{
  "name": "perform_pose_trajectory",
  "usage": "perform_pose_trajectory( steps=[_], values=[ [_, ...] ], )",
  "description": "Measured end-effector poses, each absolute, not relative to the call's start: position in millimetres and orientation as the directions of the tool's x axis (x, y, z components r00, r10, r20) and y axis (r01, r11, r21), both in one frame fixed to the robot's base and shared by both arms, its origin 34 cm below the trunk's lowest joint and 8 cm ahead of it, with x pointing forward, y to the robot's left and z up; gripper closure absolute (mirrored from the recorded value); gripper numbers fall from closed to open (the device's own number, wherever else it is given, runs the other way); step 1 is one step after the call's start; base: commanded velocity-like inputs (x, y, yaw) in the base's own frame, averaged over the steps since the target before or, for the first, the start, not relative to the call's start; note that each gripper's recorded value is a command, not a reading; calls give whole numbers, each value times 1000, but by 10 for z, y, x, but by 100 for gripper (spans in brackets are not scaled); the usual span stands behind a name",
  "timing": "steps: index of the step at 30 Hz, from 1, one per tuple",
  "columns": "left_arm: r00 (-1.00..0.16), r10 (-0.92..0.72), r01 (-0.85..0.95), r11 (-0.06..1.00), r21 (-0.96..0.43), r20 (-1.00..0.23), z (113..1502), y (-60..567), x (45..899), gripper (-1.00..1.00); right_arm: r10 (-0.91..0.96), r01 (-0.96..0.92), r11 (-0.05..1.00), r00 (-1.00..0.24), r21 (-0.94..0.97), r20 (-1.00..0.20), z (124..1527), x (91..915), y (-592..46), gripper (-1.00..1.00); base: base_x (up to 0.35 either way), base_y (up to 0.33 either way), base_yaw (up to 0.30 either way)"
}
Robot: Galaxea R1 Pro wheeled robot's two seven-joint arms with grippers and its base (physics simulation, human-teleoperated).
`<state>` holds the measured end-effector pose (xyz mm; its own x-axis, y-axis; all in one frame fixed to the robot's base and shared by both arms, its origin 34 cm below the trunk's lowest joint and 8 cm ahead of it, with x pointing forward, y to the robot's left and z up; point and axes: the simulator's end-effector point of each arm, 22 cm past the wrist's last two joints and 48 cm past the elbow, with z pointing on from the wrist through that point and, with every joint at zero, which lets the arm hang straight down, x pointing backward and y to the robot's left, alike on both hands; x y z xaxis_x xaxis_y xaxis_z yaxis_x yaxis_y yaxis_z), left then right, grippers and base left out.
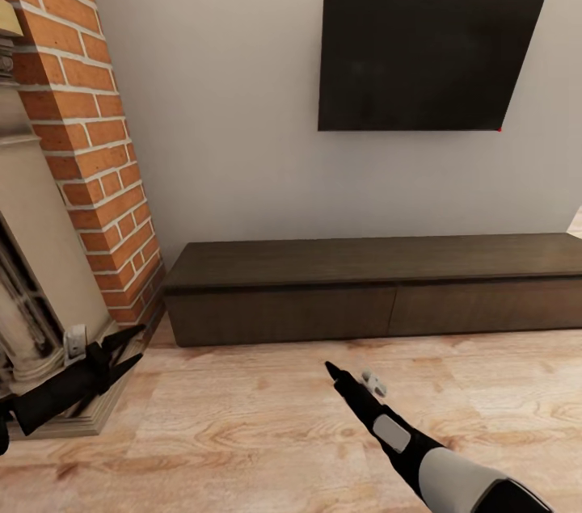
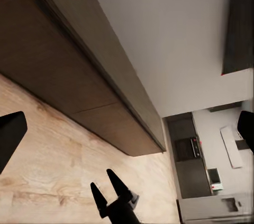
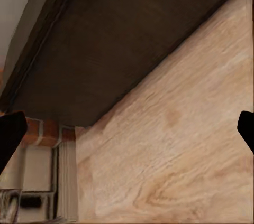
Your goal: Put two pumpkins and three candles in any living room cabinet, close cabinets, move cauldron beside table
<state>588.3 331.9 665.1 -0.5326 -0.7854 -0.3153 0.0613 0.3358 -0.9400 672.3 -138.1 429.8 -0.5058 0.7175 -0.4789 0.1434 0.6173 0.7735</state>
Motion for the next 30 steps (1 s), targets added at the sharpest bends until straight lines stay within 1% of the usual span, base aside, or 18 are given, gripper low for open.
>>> perform_pose_trajectory(
  steps=[4, 7, 8, 9, 13, 15, 18, 21, 25, 28, 30],
  values=[
    [-529, -791, 64, 325, -943, -309, 6666, 3320, 5883, -100, 772, 178, 562, -465, 808, -434, 4321, 6746, -1438, -100, 0, 0, 0],
    [-528, -792, 65, 322, -945, -306, 6670, 3320, 5882, -100, 837, 180, 478, -391, 860, -383, 4456, 6825, -1518, -100, 36, 0, 0],
    [-527, -793, 65, 322, -945, -306, 6670, 3321, 5881, -100, 852, 158, 451, -367, 878, -372, 4536, 6855, -1542, -100, 107, 0, 0],
    [-527, -793, 65, 321, -945, -306, 6672, 3322, 5880, -100, 867, 97, 414, -347, 905, -359, 4692, 6888, -1529, -100, 124, 0, 0],
    [-527, -792, 68, 320, -945, -306, 6681, 3316, 5879, -100, 887, -58, 321, -331, 945, -321, 5056, 6891, -1433, -100, 69, 0, 0],
    [-527, -792, 70, 320, -945, -307, 6686, 3316, 5879, -100, 891, -61, 318, -323, 946, -320, 5070, 6895, -1426, -100, 18, 0, 0],
    [-527, -793, 70, 319, -945, -306, 6685, 3316, 5876, -100, 893, -9, 346, -302, 938, -333, 4963, 6913, -1516, -100, 143, 0, 0],
    [-527, -794, 68, 317, -946, -304, 6676, 3320, 5874, -100, 894, 8, 357, -292, 934, -340, 4925, 6912, -1570, -100, 280, 0, 0],
    [-527, -794, 67, 316, -946, -303, 6674, 3320, 5874, -100, 899, 17, 342, -297, 940, -322, 4847, 6823, -1577, -100, 312, 0, 0],
    [-527, -794, 67, 316, -946, -303, 6674, 3321, 5873, -100, 918, 21, 281, -297, 959, -262, 4860, 6801, -1571, -100, 318, 0, 0],
    [-527, -794, 67, 316, -947, -302, 6674, 3319, 5874, -100, 935, 40, 194, -309, 980, -173, 4840, 6753, -1555, -100, 287, 0, 0]
  ],
)
